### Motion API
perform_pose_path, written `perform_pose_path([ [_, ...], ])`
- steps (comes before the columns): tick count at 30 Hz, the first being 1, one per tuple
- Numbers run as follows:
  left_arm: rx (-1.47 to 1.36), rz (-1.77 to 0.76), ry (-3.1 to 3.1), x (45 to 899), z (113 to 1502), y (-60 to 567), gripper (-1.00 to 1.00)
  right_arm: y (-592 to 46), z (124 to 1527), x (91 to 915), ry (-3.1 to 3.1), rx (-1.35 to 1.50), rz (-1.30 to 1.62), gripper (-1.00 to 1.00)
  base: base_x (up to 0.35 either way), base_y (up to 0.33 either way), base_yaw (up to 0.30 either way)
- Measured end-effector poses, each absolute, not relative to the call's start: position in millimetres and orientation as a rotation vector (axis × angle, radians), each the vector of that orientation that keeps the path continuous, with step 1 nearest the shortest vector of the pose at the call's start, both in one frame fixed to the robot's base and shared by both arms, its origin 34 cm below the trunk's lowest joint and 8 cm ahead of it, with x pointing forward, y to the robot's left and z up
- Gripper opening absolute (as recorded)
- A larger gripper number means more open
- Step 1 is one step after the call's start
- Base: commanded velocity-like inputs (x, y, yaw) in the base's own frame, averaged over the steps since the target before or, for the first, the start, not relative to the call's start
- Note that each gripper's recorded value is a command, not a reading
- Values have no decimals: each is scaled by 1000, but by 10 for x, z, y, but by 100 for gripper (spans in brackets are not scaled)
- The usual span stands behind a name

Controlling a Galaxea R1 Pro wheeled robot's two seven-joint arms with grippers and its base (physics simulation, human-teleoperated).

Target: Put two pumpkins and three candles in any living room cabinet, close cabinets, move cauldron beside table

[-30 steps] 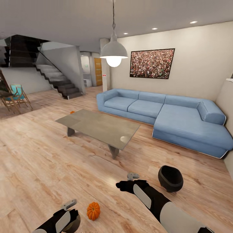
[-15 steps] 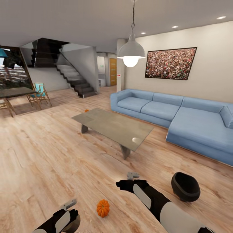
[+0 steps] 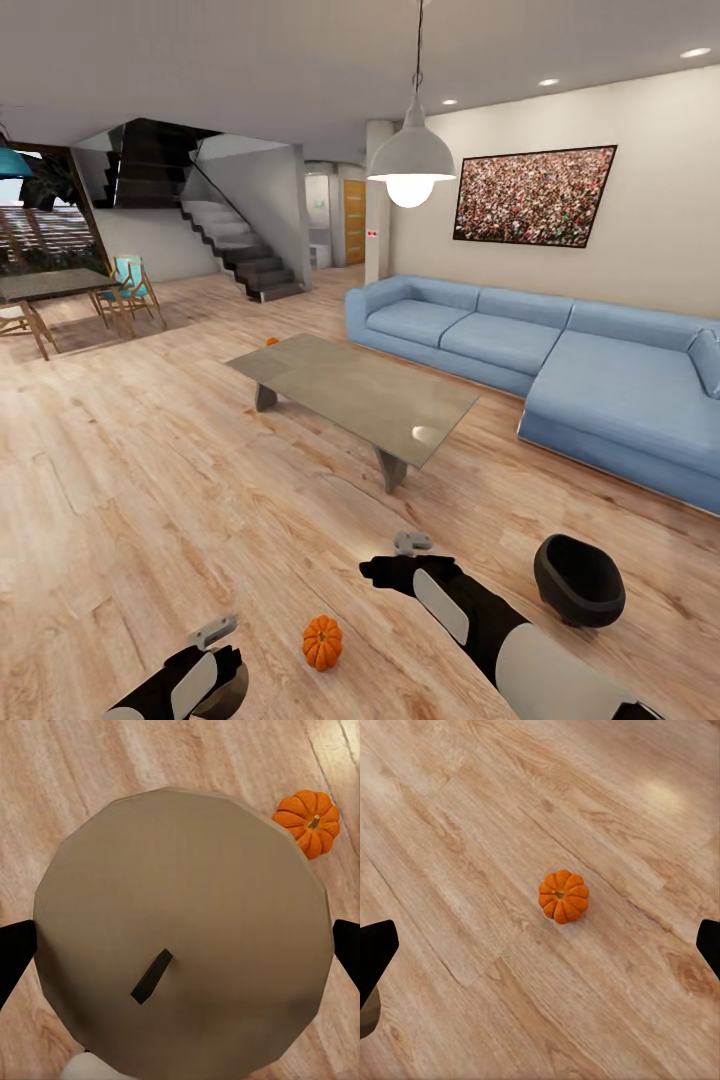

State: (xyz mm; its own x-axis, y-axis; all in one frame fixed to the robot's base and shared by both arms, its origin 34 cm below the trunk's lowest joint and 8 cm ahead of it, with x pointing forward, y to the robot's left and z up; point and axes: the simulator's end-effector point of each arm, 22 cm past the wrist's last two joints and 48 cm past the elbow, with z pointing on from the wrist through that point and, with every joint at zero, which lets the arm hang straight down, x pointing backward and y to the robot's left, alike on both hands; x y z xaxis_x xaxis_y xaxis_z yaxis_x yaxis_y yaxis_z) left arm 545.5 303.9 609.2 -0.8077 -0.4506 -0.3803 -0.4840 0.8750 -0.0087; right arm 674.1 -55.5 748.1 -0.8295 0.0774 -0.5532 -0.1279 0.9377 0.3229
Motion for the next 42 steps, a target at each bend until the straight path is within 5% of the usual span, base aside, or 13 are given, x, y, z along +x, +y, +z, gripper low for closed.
perform_pose_path([
  [8,-691,123,2671,5456,6092,3029,-100,-560,7486,6748,2503,-37,468,100,0,0,76],
  [42,-706,123,2668,5451,6092,3054,-100,-562,7478,6745,2509,-34,443,100,0,0,280],
])
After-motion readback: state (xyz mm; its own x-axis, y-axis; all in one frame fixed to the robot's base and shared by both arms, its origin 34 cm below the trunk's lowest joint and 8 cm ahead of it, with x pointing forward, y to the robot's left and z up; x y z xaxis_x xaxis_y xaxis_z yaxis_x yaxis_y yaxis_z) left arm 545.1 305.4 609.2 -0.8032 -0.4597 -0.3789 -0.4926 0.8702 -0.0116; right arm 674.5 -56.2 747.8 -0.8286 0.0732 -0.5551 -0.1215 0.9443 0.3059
